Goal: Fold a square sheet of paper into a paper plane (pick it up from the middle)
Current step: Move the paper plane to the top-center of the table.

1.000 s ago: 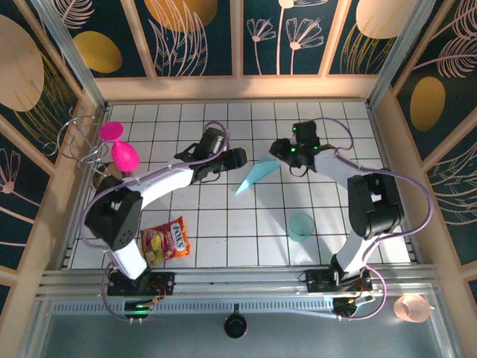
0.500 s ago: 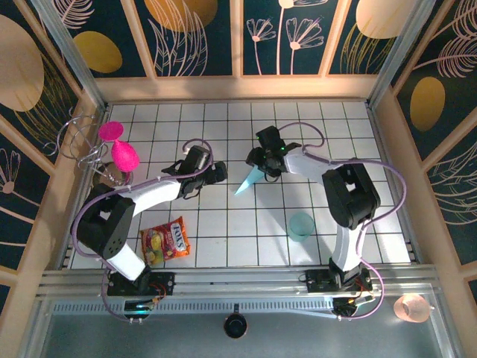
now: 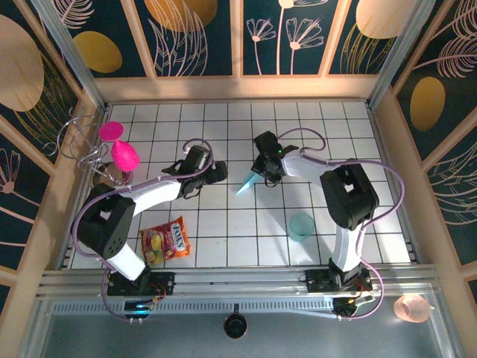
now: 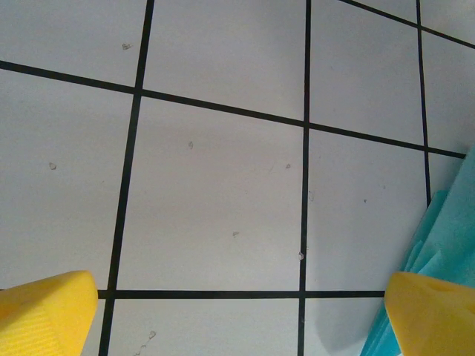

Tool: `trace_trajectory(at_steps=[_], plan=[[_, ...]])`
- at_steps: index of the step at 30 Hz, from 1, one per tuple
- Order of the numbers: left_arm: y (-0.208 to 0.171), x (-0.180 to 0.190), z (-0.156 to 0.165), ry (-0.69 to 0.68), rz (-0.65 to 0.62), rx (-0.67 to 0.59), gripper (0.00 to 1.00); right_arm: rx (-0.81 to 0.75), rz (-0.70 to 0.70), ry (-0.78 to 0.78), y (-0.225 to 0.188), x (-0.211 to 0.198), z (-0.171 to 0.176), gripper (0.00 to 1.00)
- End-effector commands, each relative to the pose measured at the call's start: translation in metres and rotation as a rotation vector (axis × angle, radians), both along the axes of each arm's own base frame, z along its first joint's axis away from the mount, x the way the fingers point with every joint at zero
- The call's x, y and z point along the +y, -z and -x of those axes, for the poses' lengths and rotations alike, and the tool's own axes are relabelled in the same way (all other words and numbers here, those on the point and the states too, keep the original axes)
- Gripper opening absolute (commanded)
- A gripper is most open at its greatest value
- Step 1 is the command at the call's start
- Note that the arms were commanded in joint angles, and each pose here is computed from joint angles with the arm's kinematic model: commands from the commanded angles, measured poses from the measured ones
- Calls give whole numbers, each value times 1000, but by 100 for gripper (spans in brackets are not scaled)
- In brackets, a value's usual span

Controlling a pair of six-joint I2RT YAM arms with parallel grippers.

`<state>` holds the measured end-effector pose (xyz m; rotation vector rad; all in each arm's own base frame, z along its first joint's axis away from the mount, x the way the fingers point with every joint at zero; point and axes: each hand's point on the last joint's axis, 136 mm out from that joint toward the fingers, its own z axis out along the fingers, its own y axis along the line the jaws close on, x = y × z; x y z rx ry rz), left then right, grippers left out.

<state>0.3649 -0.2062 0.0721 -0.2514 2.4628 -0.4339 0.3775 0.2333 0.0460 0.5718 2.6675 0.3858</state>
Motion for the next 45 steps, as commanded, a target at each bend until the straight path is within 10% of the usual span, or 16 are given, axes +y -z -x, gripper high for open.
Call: trace_trajectory(at_steps=[1,18,27,38,45], plan=[[-2,-2,-7,4,-1,-15,99,-8,8,27,-8,-5,6,46],[1,-5,-9,12,-3,-1,99,-4,-8,44,-9,-7,9,27],[-2,0,-10,-20,3,-5,99,-31,-30,11,-17,-5,7,0],[-19,42,-6,-173,92,-50,99,-350,-288,-487,-112,66,-13,0],[-32,51,-3,-262,162,-80,97,-332,-523,-578,-103,73,-11,0]])
